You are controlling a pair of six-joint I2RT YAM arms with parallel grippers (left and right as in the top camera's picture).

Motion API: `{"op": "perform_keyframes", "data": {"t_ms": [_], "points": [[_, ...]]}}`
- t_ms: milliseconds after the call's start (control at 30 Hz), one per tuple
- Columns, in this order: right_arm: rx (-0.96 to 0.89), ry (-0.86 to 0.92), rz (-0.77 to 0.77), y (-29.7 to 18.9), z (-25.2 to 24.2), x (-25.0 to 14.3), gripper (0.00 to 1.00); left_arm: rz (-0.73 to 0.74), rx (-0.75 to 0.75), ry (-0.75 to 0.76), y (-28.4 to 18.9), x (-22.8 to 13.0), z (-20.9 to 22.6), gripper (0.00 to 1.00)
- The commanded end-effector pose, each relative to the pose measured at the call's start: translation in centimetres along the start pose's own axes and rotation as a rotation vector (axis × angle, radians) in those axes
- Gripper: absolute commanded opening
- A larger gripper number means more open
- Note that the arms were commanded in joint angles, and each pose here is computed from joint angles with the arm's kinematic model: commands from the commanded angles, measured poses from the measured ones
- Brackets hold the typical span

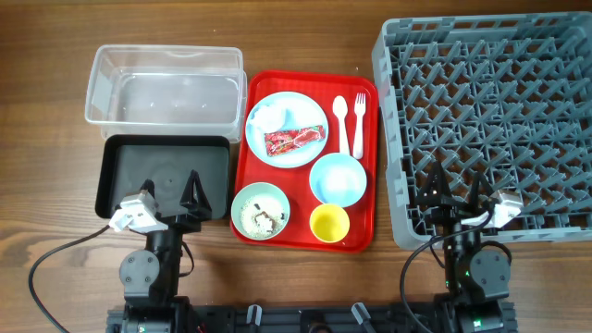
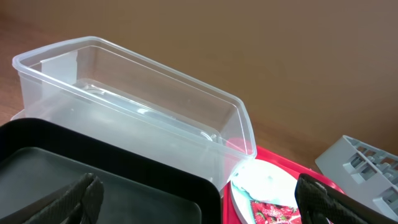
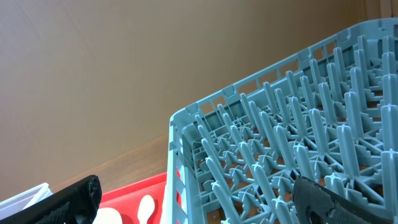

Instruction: Sort waste into correct bins and load items into the dishwasher rack

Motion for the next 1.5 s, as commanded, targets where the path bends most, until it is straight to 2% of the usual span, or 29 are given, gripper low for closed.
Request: {"op": "perform_keyframes", "data": {"t_ms": [0,1167,1267,1400,1433,1467], "points": [[0.014,-0.016,0.001,0.0,0.0,0.0,1.00,-0.002,-0.002,-0.002,0.0,-0.1,0.1,1.00],[0.014,-0.017,0.001,0.0,0.0,0.0,1.00,-0.002,-0.003,-0.002,0.0,-0.1,0.1,1.00],[0.023,0.200,0.011,0.0,0.1,-0.1,1.00,0.008,-0.060,-0.003,0.0,-0.1,-0.4,1.00],[0.052,0.534,0.057,0.0,0.4,-0.3,1.00,0.060,-0.302,0.001,-0.3,-0.4,-2.1,1.00],[0.059,0.626,0.074,0.0,0.5,-0.4,1.00,0.067,-0.336,0.002,-0.4,-0.4,-2.4,1.00],[0.076,0.646,0.098,-0.1,0.6,-0.6,0.99,0.069,-0.351,0.000,-0.5,-0.4,-2.5,1.00]]}}
Point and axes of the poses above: each gripper's point midway between its finger pads, its own y axis out along the fingers, its own z axis along the line the jaws close on, x = y × z, the point moved 10 cm from there along -y, back along the fingers, and after that the axes turned 8 degrees about y, right-handed, at the moved point
